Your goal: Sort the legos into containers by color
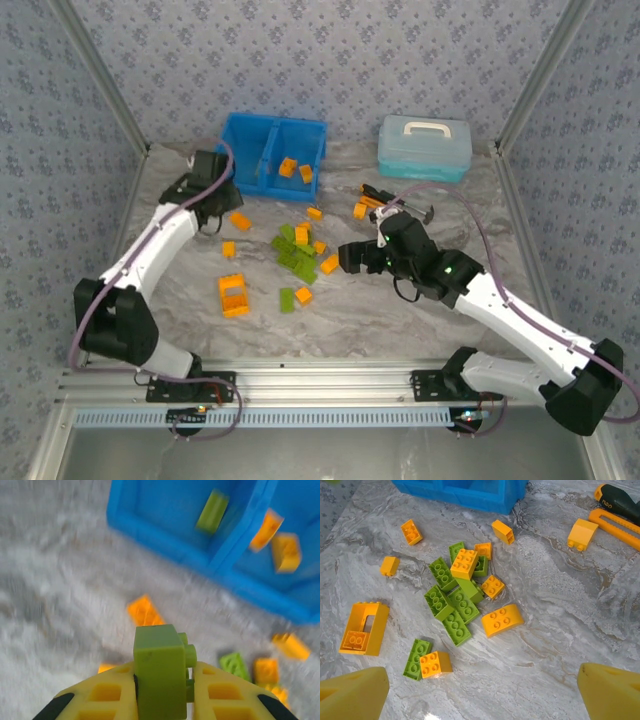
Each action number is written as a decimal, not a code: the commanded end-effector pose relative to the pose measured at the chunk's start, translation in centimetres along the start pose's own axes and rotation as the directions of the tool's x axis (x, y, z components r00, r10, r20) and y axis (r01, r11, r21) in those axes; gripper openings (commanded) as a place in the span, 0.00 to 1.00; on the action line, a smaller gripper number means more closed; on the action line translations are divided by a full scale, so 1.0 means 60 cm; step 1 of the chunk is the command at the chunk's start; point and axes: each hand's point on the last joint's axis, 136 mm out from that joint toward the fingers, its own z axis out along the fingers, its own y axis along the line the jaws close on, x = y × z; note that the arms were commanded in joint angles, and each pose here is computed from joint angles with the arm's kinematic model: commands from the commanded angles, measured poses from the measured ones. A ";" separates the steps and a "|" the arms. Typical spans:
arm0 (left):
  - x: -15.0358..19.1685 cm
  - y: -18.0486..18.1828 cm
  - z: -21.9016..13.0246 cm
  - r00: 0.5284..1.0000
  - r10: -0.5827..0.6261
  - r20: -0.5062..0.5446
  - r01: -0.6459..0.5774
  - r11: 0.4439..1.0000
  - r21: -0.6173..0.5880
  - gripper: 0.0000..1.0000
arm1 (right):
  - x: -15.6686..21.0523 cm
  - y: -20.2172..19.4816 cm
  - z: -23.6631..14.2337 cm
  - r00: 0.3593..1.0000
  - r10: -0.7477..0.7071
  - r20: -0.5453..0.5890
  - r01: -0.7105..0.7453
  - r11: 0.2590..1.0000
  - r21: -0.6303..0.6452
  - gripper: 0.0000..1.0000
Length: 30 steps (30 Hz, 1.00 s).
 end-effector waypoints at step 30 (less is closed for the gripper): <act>-0.147 -0.082 0.273 0.990 0.116 -0.075 -0.116 0.993 0.004 0.41 | -0.048 0.029 -0.014 1.000 0.001 0.001 -0.001 1.000 -0.015 1.00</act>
